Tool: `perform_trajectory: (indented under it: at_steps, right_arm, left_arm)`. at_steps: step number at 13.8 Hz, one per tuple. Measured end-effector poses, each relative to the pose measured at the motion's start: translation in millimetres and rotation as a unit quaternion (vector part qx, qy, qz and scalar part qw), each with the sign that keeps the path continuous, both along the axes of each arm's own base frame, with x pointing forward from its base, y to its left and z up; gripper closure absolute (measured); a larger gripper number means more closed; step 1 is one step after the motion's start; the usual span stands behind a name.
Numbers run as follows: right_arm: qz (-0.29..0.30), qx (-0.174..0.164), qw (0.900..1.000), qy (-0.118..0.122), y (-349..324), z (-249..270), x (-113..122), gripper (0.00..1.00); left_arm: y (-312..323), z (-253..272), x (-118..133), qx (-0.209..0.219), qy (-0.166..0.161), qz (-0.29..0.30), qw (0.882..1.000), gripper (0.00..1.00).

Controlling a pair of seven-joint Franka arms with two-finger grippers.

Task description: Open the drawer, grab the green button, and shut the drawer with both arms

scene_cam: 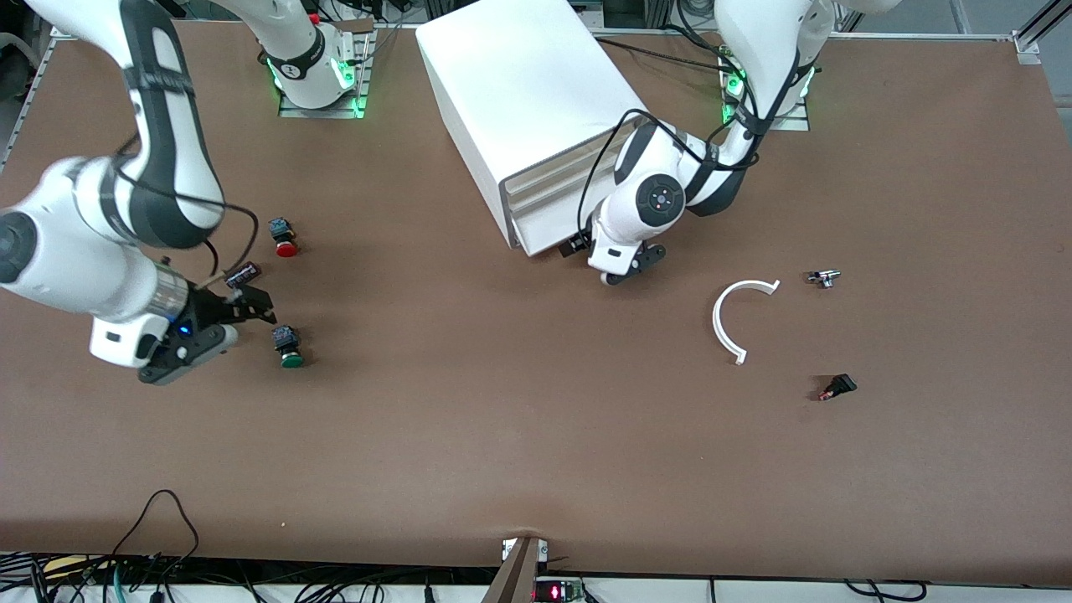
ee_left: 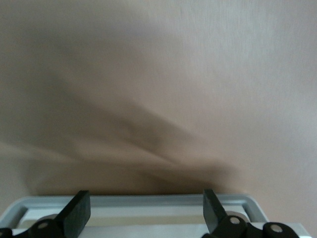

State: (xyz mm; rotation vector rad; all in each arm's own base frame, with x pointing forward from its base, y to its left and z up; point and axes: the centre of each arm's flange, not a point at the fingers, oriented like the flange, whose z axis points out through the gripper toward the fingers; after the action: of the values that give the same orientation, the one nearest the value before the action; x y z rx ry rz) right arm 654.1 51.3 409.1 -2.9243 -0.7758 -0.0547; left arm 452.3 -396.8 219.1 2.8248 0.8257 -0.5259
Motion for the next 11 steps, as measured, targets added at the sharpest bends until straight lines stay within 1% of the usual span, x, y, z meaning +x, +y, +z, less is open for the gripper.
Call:
perform_trajectory:
  at_steps: [3,5,7,10,11]
  right_arm:
    - [-0.002,-0.003,1.0,0.001,-2.8,50.2,-18.2,0.0]
    - [-0.005,-0.013,1.0,0.005,-7.7,81.5,-33.3,0.0]
    - [-0.006,-0.027,1.0,0.007,-13.4,113.2,-50.7,0.0]
    - [-0.004,-0.033,0.999,0.007,-20.3,147.4,-72.2,0.0]
    - [-0.004,-0.034,0.999,0.008,-21.9,154.7,-77.3,0.0]
  left_arm:
    - [-25.8,1.2,-23.7,-0.001,0.011,-0.005,1.0,0.0]
    - [-37.1,2.1,-34.8,-0.001,0.015,-0.009,1.0,0.0]
    - [-38.9,2.3,-36.3,-0.001,0.016,-0.006,1.0,0.0]
    - [-38.3,2.5,-35.3,-0.001,0.014,-0.004,1.0,0.0]
    - [-35.5,3.8,-30.9,-0.003,0.012,0.0,1.0,0.0]
